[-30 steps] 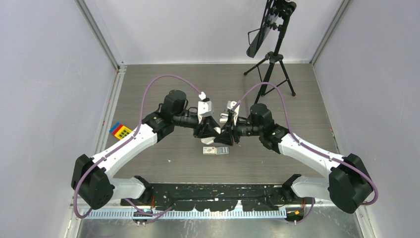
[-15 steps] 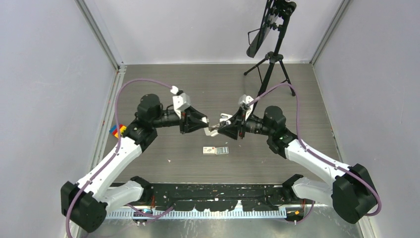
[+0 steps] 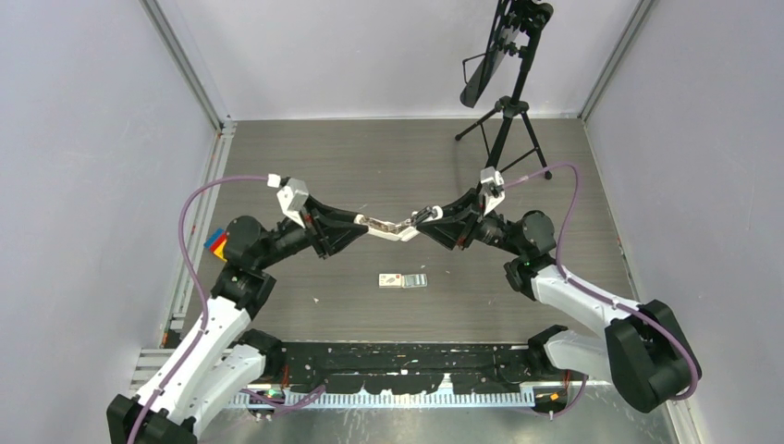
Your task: Load the staples into the stapler
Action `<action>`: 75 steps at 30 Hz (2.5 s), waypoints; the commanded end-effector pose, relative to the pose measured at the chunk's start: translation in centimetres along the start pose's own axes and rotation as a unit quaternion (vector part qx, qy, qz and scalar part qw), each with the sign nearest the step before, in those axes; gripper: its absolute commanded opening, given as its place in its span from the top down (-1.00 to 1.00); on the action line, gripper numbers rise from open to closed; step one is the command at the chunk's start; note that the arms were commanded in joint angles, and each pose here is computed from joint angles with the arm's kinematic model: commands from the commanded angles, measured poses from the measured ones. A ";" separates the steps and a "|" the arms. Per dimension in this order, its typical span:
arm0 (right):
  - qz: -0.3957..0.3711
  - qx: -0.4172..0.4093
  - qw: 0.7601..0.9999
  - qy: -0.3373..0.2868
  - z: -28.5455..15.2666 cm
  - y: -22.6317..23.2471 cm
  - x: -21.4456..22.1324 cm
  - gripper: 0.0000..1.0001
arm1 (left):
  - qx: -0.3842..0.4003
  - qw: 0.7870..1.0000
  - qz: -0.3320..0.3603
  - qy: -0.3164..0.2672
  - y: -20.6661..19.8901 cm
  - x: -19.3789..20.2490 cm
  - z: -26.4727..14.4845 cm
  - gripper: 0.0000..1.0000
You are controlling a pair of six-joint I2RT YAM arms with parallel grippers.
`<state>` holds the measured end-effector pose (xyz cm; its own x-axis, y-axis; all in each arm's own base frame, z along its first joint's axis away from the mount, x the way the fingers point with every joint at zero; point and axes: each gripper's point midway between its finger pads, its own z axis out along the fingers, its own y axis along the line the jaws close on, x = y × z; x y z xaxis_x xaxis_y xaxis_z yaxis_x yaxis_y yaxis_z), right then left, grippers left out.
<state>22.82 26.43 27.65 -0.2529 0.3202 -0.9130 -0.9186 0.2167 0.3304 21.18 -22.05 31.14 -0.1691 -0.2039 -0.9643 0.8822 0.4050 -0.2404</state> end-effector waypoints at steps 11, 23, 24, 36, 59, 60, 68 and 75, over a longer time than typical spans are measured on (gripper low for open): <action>-0.026 -0.031 0.995 -0.096 -0.6 1.1 -4.5 0.99 | -0.106 0.973 -0.106 -0.175 2.9 -3.8 -2.3 1.00; -0.010 -0.029 0.994 -0.103 -0.3 0.7 -4.5 1.00 | -0.108 0.963 -0.125 -0.212 2.7 -3.3 -3.4 1.00; -0.010 -0.034 0.994 -0.100 -0.2 0.8 -4.5 1.00 | -0.109 0.965 -0.112 -0.209 2.7 -3.3 -3.4 1.00; 0.001 -0.066 0.996 -0.059 0.4 1.5 -3.9 1.00 | -0.108 0.989 0.042 -0.091 2.2 -4.5 -2.2 -0.53; -0.024 -0.047 0.999 0.012 1.6 1.0 -0.5 1.00 | 0.139 0.958 0.155 0.196 -2.1 3.2 5.3 -0.65; -0.026 -0.048 0.998 0.015 1.6 1.0 -0.4 1.00 | 0.144 0.956 0.154 0.203 -2.0 3.7 5.6 -0.62; -0.036 -0.046 0.998 0.026 1.7 1.3 0.4 1.00 | 0.167 0.944 0.156 0.237 -2.1 6.1 6.4 -0.33; -0.037 -0.043 0.998 0.027 1.8 1.1 0.5 1.00 | 0.184 0.938 0.145 0.254 -2.8 7.5 6.6 0.04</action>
<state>22.06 28.43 24.56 -0.3114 0.2036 -0.9282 -0.9249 0.1592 0.3453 20.59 -29.92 23.92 -0.0541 0.3751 -0.9254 0.9975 0.0618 -0.0333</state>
